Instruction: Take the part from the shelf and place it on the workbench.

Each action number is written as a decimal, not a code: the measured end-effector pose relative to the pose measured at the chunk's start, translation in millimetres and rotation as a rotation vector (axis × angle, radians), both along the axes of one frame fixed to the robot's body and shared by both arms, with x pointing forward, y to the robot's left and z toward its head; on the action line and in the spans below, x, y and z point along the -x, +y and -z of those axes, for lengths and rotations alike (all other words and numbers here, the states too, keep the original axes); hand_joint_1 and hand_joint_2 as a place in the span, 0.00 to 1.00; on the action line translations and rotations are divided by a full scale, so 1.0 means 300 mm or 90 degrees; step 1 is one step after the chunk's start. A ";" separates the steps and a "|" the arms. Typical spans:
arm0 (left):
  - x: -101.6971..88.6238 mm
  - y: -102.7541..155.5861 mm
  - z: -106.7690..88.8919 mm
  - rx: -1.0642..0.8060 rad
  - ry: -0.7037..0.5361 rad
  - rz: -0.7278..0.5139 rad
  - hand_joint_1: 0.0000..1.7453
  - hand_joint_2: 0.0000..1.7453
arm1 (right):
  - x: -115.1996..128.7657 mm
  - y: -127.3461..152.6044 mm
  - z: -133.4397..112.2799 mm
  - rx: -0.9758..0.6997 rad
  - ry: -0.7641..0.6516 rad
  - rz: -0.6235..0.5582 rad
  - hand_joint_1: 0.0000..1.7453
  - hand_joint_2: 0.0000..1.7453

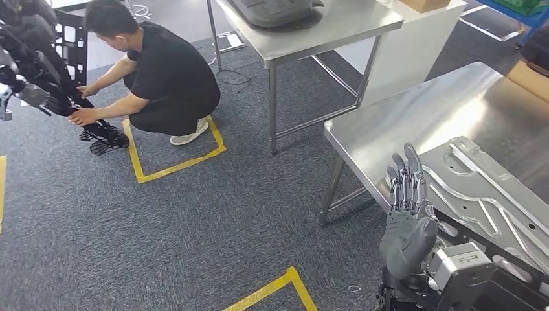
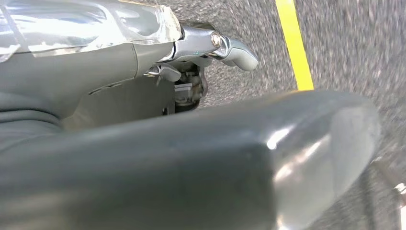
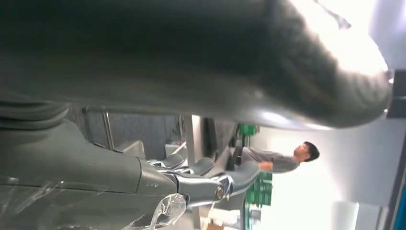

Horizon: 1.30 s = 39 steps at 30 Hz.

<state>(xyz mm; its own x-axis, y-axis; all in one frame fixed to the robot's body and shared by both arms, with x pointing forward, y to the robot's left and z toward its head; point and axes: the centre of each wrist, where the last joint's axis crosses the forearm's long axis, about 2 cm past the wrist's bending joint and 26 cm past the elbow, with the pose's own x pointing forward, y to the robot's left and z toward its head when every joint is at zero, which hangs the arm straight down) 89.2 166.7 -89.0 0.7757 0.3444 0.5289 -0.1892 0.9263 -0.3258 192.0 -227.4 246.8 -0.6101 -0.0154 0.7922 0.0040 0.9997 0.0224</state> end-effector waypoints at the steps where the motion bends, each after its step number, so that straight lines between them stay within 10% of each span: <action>1: 0.000 0.000 0.000 0.000 0.001 0.000 0.00 0.00 | 0.000 -0.001 0.000 0.000 0.001 -0.001 0.00 0.00; 39: -0.007 -0.006 -0.003 0.009 -0.007 -0.009 0.00 0.00 | 0.000 0.002 0.020 -0.009 0.015 -0.019 0.00 0.00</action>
